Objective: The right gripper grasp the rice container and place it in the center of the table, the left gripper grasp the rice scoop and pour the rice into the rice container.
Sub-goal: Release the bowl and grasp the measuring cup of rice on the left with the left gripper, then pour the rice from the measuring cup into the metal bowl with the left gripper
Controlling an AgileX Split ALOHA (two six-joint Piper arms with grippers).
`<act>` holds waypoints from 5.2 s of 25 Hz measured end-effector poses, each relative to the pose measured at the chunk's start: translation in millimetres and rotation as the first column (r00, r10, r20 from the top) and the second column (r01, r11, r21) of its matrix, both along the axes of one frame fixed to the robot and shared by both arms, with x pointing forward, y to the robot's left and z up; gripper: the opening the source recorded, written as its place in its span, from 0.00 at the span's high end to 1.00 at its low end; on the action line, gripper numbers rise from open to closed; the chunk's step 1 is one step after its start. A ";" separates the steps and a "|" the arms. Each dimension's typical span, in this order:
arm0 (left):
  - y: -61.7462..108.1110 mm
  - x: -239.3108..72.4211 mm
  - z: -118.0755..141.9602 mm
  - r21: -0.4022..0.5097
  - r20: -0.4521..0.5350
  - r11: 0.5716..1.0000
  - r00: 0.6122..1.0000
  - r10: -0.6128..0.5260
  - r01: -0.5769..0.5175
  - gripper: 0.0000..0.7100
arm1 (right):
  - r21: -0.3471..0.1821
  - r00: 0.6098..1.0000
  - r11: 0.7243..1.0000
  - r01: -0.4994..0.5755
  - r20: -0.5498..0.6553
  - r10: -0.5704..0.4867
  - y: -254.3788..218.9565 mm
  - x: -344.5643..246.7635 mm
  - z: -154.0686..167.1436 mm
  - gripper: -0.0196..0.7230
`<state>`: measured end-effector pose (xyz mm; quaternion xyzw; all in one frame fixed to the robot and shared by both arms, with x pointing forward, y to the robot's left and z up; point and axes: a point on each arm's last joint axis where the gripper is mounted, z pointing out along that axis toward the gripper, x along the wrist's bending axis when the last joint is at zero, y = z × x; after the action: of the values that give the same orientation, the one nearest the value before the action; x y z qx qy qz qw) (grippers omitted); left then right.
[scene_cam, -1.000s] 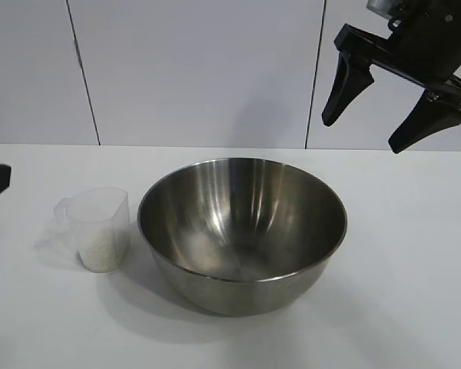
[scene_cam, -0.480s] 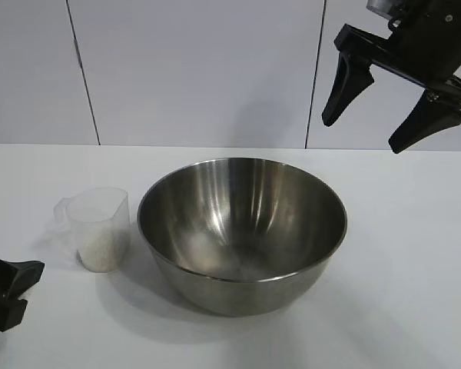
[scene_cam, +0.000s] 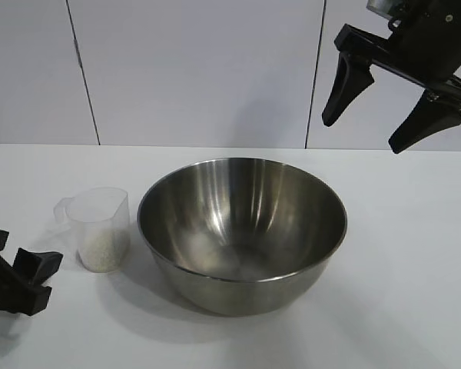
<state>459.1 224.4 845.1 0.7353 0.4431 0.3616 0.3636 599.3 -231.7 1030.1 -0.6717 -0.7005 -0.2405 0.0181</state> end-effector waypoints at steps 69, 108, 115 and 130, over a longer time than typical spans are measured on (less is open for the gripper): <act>-15.0 57.9 0.9 -0.100 0.114 0.995 0.993 0.029 -0.018 0.97 | 0.002 1.000 1.000 -0.001 0.000 0.001 0.2 -0.1 0.0 0.15; -113.8 78.0 136.2 0.391 0.320 0.790 0.735 -0.598 0.473 0.98 | -0.045 0.999 0.999 0.031 -0.012 -0.032 -4.4 -0.1 -1.8 0.15; -126.4 75.2 141.4 0.600 0.304 0.653 0.623 -0.721 0.463 0.98 | -0.045 0.999 0.998 0.033 -0.012 -0.033 -4.5 -0.1 -1.8 0.15; -140.7 68.1 128.9 0.945 0.098 0.177 0.278 -0.955 0.276 0.98 | -0.045 0.999 0.999 0.028 -0.025 -0.029 -4.4 -1.3 -2.1 0.15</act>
<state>527.3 83.7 973.9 0.7170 -0.3455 0.5503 0.2523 598.0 -236.1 1027.9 -0.6849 -0.6958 -0.2163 0.0087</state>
